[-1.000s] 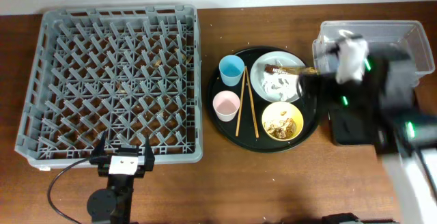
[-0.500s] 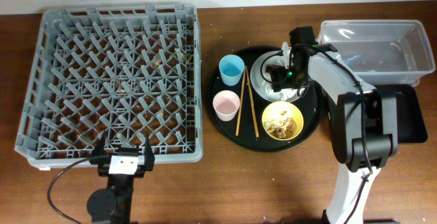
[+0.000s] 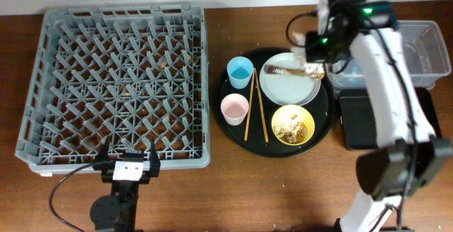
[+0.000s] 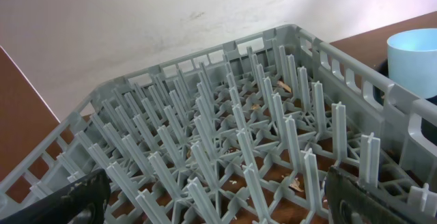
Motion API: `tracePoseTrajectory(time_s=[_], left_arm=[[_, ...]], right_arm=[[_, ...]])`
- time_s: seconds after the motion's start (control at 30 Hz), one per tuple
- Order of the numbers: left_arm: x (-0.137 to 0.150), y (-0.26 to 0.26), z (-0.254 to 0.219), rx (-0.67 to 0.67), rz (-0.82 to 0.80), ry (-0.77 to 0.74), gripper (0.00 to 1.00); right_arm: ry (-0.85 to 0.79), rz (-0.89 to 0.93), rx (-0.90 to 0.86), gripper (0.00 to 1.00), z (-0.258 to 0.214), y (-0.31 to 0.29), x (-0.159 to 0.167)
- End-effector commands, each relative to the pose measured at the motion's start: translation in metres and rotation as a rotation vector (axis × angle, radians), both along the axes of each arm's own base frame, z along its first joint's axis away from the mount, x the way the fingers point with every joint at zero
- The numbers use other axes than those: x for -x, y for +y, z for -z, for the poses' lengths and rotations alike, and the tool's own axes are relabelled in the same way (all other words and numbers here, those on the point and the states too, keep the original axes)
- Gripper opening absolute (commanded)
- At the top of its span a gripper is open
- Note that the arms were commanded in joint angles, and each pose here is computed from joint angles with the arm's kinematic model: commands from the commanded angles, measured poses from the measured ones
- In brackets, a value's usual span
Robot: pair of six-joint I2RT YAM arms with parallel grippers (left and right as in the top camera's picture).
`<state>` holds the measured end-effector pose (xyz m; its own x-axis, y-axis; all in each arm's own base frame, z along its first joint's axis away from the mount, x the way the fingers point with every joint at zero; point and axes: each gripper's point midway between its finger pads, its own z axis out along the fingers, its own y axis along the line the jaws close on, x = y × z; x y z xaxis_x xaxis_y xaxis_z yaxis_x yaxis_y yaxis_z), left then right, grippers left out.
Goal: Sort waste into correct bins and load items into the dishwasher rack
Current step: 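Grasp the white tissue on the plate with the right gripper, then drop the tissue into the clear plastic bin with the right gripper, then carry the gold Nescafe wrapper into the clear bin with the right gripper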
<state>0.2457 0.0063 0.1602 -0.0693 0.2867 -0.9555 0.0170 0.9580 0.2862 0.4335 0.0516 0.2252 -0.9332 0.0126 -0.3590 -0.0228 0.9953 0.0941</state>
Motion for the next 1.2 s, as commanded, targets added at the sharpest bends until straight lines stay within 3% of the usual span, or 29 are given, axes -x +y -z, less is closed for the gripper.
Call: tracePoseTrajectory(time_s=[0.0,0.1,0.23,0.27,0.3,0.33,0.4,0.43,0.53,0.6,0.7,0.77,0.8,0.87,1.0,1.07,1.17], left_arm=[[0.0,0.0,0.002,-0.009,0.003,0.0,1.0],[0.0,0.0,0.002,-0.008,0.003,0.001,1.0],[0.0,0.0,0.002,-0.009,0.003,0.001,1.0],[0.0,0.0,0.002,-0.009,0.003,0.001,1.0],[0.0,0.0,0.002,-0.009,0.003,0.001,1.0],[0.0,0.0,0.002,-0.009,0.003,0.001,1.0],[0.0,0.0,0.002,-0.008,0.003,0.001,1.0],[0.0,0.0,0.002,-0.009,0.003,0.001,1.0],[0.0,0.0,0.002,-0.009,0.003,0.001,1.0],[0.0,0.0,0.002,-0.009,0.003,0.001,1.0],[0.0,0.0,0.002,-0.008,0.003,0.001,1.0],[0.0,0.0,0.002,-0.008,0.004,0.001,1.0],[0.0,0.0,0.002,-0.008,0.004,0.001,1.0],[0.0,0.0,0.002,-0.008,0.004,0.001,1.0],[0.0,0.0,0.002,-0.008,0.005,0.001,1.0],[0.0,0.0,0.002,-0.008,0.005,0.001,1.0],[0.0,0.0,0.002,-0.008,0.005,0.001,1.0]], right_arm=[[-0.11,0.098,0.023,0.04,-0.042,-0.021,0.0],[-0.173,0.4,0.148,0.04,-0.044,-0.098,-0.016],[-0.161,0.532,0.153,0.04,0.006,-0.159,-0.057],[-0.143,0.542,0.153,0.08,0.023,-0.166,-0.064],[-0.119,0.546,0.157,0.42,0.039,-0.17,-0.069],[-0.082,0.547,0.161,0.64,0.06,-0.173,-0.073],[-0.072,0.541,0.16,0.83,0.065,-0.172,-0.074],[-0.103,0.536,0.145,0.83,0.051,-0.169,-0.075],[-0.186,0.3,-0.034,0.83,-0.005,-0.105,-0.074],[-0.165,0.26,-0.07,0.63,-0.012,-0.067,-0.065],[-0.066,0.205,-0.089,0.6,0.019,-0.011,-0.058],[-0.035,0.049,-0.039,0.62,0.044,0.016,-0.061],[-0.022,-0.103,0.016,0.79,0.058,0.028,-0.061],[0.022,-0.368,0.108,0.91,0.085,0.038,-0.057],[0.129,-0.604,0.172,0.9,0.143,0.028,-0.055],[0.177,-0.638,0.171,0.83,0.166,0.025,-0.052],[0.235,-0.647,0.157,0.82,0.196,0.026,-0.049]])
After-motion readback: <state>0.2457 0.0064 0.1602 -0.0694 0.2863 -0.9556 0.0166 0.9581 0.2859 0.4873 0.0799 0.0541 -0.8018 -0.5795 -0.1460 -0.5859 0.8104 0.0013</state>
